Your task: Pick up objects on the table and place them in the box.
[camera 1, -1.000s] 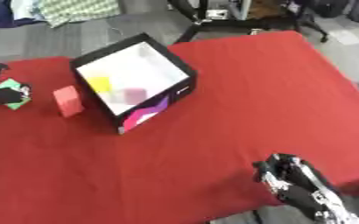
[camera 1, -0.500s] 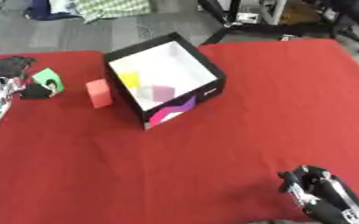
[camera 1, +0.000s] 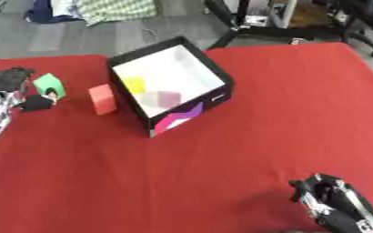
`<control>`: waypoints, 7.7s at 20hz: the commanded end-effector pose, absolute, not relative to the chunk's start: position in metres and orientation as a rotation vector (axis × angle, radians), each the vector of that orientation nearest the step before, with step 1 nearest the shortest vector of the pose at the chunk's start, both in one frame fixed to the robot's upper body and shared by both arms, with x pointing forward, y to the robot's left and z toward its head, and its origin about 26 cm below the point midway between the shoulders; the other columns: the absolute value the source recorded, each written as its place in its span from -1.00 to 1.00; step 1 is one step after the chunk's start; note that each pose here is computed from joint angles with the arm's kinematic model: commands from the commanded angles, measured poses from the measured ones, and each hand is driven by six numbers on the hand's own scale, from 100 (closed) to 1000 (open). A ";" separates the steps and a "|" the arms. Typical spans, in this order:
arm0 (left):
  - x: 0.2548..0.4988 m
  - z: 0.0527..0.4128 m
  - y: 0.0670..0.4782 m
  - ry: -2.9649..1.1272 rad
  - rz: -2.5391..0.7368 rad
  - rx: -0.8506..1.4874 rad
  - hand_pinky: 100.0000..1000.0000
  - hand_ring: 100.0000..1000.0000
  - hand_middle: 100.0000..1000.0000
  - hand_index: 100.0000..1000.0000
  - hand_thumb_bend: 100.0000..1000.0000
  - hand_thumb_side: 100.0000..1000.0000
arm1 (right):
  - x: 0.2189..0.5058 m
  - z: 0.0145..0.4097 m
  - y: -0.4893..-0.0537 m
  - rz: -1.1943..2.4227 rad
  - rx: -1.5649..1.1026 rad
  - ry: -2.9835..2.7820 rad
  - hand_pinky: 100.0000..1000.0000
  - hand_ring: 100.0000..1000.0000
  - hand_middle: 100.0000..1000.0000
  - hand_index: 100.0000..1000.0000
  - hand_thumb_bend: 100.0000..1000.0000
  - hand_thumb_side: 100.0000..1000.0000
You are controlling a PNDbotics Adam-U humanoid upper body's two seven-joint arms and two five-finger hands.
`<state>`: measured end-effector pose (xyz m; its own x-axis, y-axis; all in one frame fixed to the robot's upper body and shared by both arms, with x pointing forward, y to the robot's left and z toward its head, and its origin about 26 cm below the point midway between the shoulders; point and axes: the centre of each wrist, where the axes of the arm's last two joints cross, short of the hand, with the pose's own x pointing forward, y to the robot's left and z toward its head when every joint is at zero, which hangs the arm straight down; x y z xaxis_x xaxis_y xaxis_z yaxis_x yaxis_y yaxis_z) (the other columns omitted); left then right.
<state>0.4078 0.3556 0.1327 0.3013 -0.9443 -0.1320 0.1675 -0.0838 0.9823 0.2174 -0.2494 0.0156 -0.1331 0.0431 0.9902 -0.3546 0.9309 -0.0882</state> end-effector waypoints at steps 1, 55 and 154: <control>0.407 0.154 0.371 -0.831 -1.071 1.400 0.65 0.63 0.82 1.00 -0.98 0.56 | 0.220 0.024 -0.247 0.361 0.246 -1.706 0.68 -0.18 -0.71 -0.20 -1.00 -0.78; 0.426 0.140 0.349 -0.941 -0.943 1.452 0.59 0.46 0.65 0.92 -1.00 0.65 | 0.223 0.028 -0.239 0.367 0.266 -1.726 0.68 -0.18 -0.71 -0.20 -1.00 -0.77; 0.390 0.221 0.170 -1.716 -1.366 1.360 0.60 0.51 0.70 0.98 -0.72 1.00 | 0.223 0.027 -0.240 0.375 0.282 -1.717 0.68 -0.18 -0.71 -0.20 -1.00 -0.78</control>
<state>0.3926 0.1625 0.2025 -0.3454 -0.9249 -0.1587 -0.3281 -0.0394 0.9438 0.2228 -0.2373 0.0223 -0.1600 0.0161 0.9870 -0.3906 0.9172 -0.0783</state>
